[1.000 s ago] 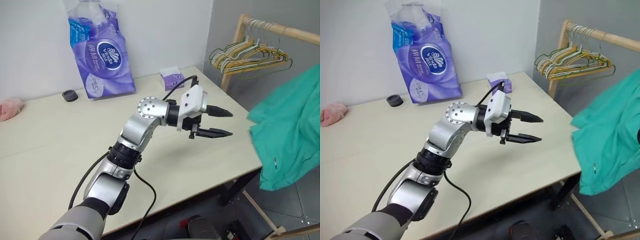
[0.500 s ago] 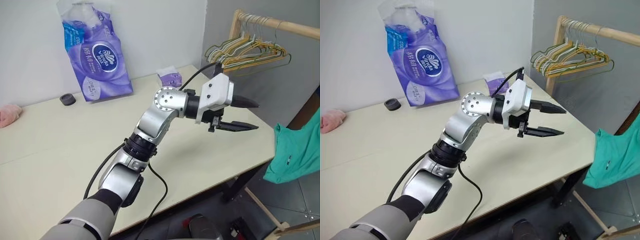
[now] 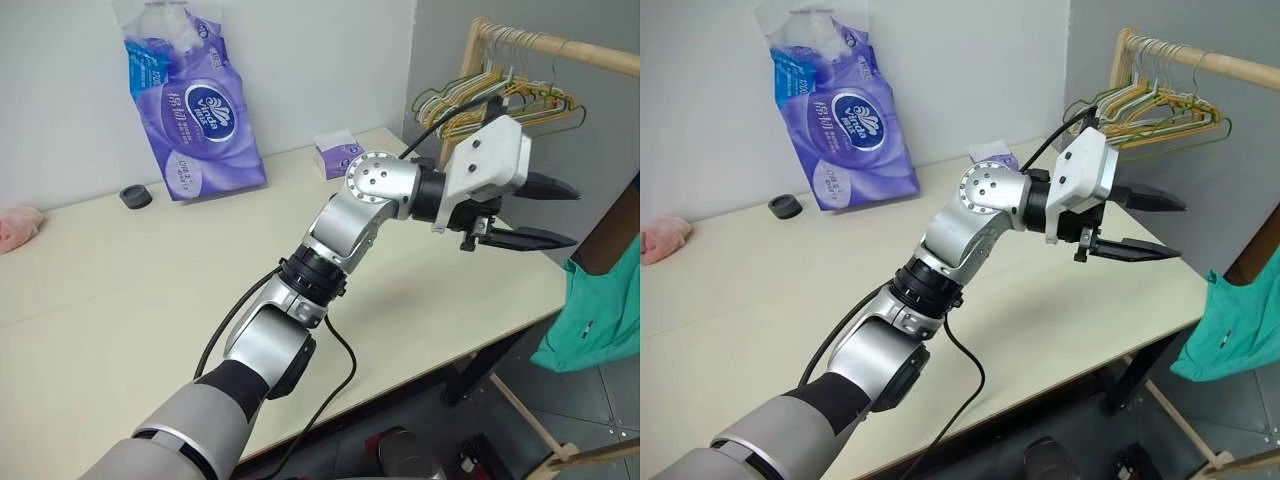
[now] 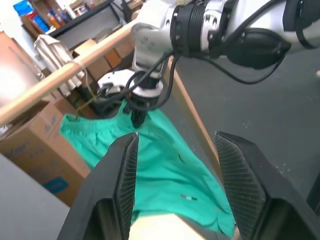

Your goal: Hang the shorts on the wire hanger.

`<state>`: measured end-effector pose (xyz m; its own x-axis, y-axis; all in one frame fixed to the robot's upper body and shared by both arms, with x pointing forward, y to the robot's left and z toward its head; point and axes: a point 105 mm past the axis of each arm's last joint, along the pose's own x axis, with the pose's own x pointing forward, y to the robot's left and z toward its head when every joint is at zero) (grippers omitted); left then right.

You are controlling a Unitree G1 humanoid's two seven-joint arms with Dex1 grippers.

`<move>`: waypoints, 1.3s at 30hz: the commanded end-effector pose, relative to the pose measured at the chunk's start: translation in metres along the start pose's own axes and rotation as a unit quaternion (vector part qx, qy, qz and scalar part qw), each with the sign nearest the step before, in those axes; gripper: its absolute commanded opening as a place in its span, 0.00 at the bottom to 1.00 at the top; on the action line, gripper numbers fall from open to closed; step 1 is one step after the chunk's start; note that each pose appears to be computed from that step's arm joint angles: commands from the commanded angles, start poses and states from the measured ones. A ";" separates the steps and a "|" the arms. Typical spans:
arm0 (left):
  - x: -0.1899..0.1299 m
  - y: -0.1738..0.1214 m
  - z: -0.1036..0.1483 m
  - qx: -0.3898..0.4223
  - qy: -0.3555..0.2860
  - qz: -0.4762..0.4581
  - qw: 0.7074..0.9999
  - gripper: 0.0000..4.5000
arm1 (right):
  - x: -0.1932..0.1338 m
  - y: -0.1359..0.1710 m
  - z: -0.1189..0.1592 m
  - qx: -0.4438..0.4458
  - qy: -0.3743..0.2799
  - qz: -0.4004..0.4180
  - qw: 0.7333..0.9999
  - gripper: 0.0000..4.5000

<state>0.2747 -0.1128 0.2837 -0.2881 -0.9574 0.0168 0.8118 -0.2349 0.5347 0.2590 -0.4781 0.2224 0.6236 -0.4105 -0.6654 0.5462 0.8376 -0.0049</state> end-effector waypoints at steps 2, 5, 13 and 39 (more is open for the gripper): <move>-0.002 0.009 0.013 0.003 -0.024 0.010 1.000 0.57 | -0.015 0.004 0.021 0.032 -0.050 0.011 0.998 0.18; -0.002 0.009 0.011 -0.004 -0.023 0.010 1.000 0.57 | -0.021 0.006 0.029 0.057 -0.069 0.012 0.996 0.40; -0.012 0.012 0.001 -0.014 -0.005 0.024 1.000 0.57 | -0.052 0.011 0.061 0.096 -0.180 -0.039 0.978 1.00; -0.359 -0.137 -0.131 -0.085 0.368 0.794 0.477 0.57 | -0.045 0.363 -0.140 -0.273 -0.401 0.467 0.739 1.00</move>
<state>0.3304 0.2373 0.0602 0.9614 0.2232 -0.1610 -0.1750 0.9474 0.2681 0.3476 -0.1134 0.1243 0.8561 0.5167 -0.0011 -0.5048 0.8360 -0.2152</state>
